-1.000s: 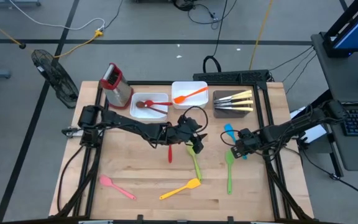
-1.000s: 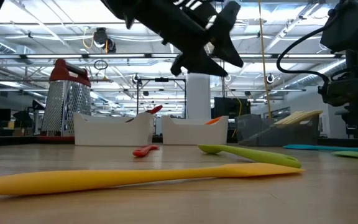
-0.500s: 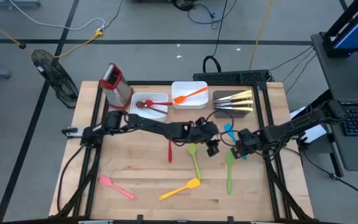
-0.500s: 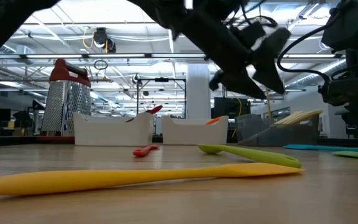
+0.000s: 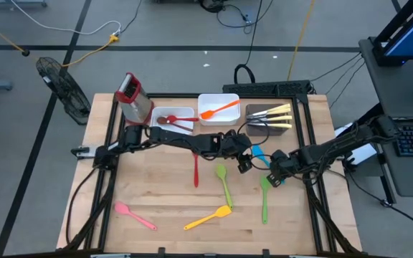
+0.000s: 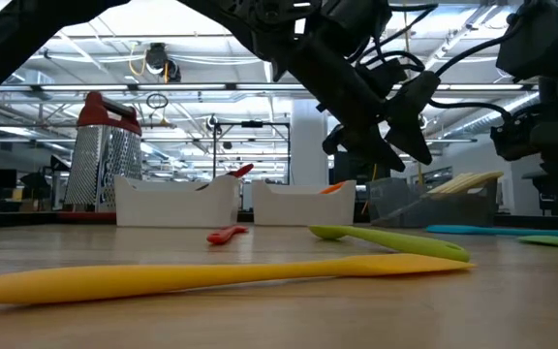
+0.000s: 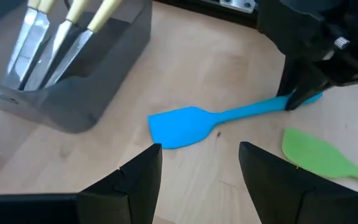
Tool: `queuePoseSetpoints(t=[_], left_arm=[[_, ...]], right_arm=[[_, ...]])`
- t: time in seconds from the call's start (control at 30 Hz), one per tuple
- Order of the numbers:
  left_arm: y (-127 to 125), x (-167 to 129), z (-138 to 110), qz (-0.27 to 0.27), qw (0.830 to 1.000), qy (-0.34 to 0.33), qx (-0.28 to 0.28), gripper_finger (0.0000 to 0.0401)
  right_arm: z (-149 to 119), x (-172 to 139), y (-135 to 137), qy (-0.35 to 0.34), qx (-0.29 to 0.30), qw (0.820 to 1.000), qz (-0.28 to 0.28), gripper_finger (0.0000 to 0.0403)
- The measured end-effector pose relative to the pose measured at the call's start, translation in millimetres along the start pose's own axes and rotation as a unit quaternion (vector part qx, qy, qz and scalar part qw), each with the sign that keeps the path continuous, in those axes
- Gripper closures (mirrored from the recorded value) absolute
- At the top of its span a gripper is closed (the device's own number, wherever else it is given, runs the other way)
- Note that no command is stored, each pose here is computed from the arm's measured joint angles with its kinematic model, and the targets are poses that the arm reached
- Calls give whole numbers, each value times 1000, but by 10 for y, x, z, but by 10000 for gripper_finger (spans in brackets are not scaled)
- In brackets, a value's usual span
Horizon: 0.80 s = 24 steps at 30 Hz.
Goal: Pick & Place Kitchen Items
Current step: Put the blue spatula into the right white bin
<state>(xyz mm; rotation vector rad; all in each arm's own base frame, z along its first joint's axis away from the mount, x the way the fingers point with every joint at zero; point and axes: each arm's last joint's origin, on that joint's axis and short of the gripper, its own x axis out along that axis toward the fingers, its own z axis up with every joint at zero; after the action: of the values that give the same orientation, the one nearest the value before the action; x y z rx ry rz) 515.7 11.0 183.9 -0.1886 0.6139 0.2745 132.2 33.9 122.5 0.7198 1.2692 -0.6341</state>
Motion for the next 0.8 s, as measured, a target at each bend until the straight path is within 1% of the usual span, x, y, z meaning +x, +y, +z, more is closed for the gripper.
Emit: queuePoseSetpoints(t=[0.1,0.27,0.4,0.47,0.53,0.6,0.67,0.73,0.8], left_arm=[[-7,-1,-3,-1,1000,0,6,183],[11,2,3,1,1000,-1,5,183],[14,40,-16,1,1000,-4,3,183],[22,87,-58,-1,1000,1,-13,183],[31,161,-122,-18,999,12,-38,183],[67,190,-173,-24,997,35,-60,183],[133,198,-192,-8,995,49,-84,183],[219,202,-196,19,994,55,-96,183],[316,214,-192,34,992,60,-110,183]], right_arm=[[12,23,-2,2,-16,1000,-8,372],[54,31,-2,-3,-43,999,-3,372],[93,34,-5,-7,-76,997,2,372],[116,35,-3,-11,-88,996,7,372],[134,35,6,-17,-99,995,12,372],[145,35,15,-22,-108,994,17,372],[150,34,17,-27,-106,994,15,372],[153,33,21,-31,-103,994,16,372],[160,34,29,-36,-102,994,19,372]])
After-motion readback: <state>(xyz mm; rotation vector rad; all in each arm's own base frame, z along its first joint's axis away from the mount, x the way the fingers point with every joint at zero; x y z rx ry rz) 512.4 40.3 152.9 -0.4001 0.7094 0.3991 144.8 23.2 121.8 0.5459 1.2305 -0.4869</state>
